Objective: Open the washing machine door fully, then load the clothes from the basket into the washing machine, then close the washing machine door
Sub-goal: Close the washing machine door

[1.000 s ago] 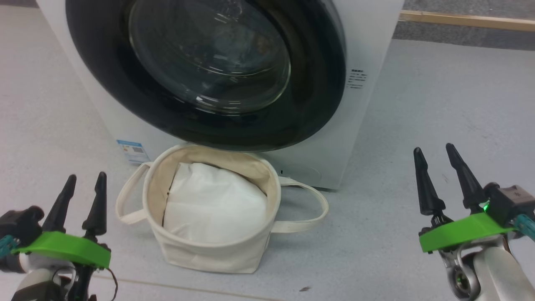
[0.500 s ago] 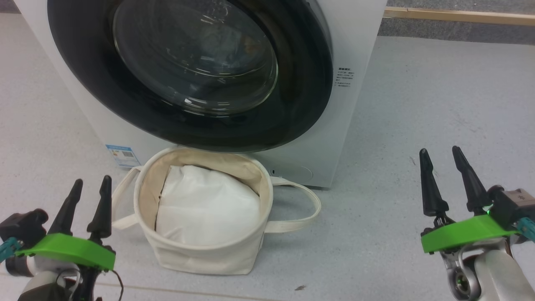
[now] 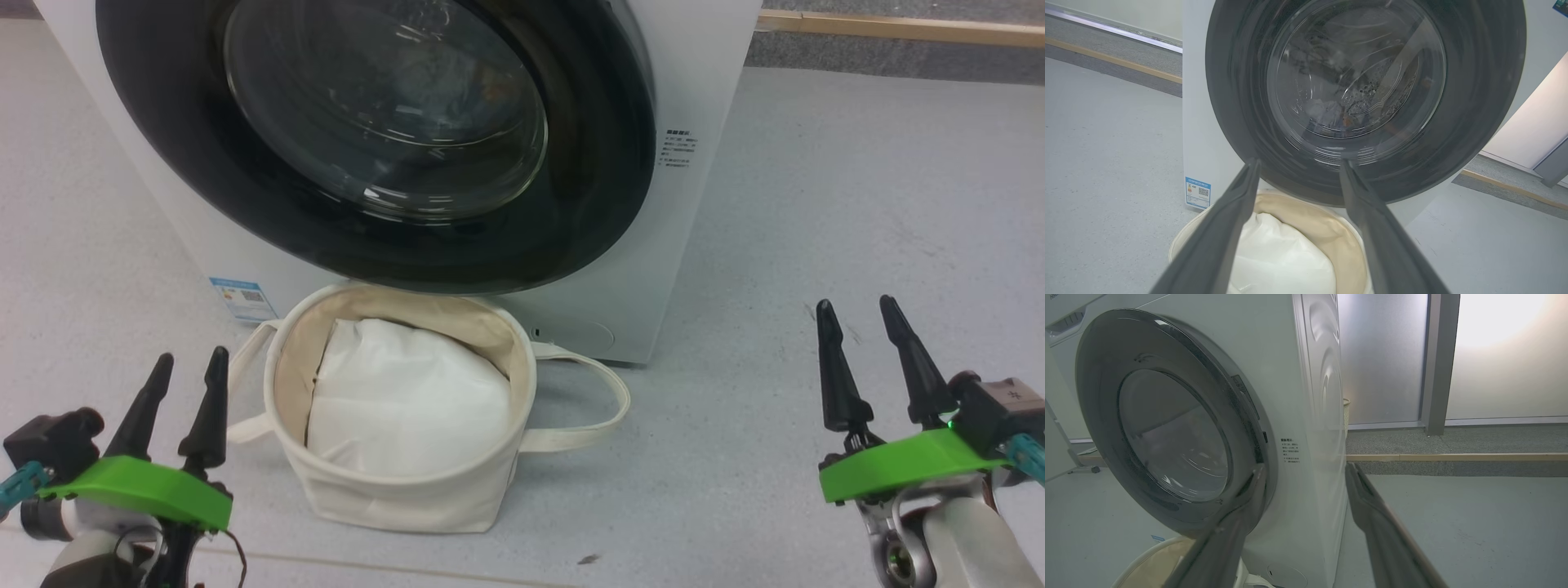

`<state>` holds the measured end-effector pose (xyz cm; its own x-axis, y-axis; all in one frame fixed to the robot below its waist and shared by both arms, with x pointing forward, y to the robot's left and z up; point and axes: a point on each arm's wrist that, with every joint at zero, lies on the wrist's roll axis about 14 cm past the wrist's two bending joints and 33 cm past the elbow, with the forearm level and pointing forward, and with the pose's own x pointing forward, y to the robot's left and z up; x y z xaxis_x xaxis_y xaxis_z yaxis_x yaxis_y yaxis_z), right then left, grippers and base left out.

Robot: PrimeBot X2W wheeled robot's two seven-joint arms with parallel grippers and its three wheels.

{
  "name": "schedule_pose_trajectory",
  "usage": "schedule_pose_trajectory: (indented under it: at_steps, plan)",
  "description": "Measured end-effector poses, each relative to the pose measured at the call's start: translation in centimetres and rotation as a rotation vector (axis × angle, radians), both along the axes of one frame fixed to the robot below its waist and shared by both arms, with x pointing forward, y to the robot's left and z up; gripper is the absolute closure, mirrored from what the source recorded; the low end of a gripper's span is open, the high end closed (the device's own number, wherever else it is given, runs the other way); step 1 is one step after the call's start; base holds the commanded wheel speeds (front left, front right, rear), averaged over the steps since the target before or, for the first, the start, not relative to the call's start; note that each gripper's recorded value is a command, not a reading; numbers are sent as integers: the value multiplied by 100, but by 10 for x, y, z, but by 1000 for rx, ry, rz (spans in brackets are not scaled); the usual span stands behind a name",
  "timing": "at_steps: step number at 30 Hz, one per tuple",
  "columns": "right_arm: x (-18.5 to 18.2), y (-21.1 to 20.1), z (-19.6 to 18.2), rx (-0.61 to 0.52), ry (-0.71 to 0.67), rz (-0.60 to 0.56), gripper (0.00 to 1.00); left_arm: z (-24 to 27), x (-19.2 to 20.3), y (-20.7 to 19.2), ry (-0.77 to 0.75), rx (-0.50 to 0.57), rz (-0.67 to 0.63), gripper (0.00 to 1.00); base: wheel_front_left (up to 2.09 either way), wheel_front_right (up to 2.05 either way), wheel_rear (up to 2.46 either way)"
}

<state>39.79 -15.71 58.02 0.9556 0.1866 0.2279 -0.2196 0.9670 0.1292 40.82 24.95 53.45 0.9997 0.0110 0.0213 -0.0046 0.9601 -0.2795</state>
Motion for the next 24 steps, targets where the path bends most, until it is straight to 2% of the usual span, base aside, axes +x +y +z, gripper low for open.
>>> schedule_pose_trajectory:
  at_steps: [24]
  plan:
    - [3, -1, -4, 5, 11, -5, 0, 0, 2, -3, 2, 4, -17, 0, 0, 0, 0]
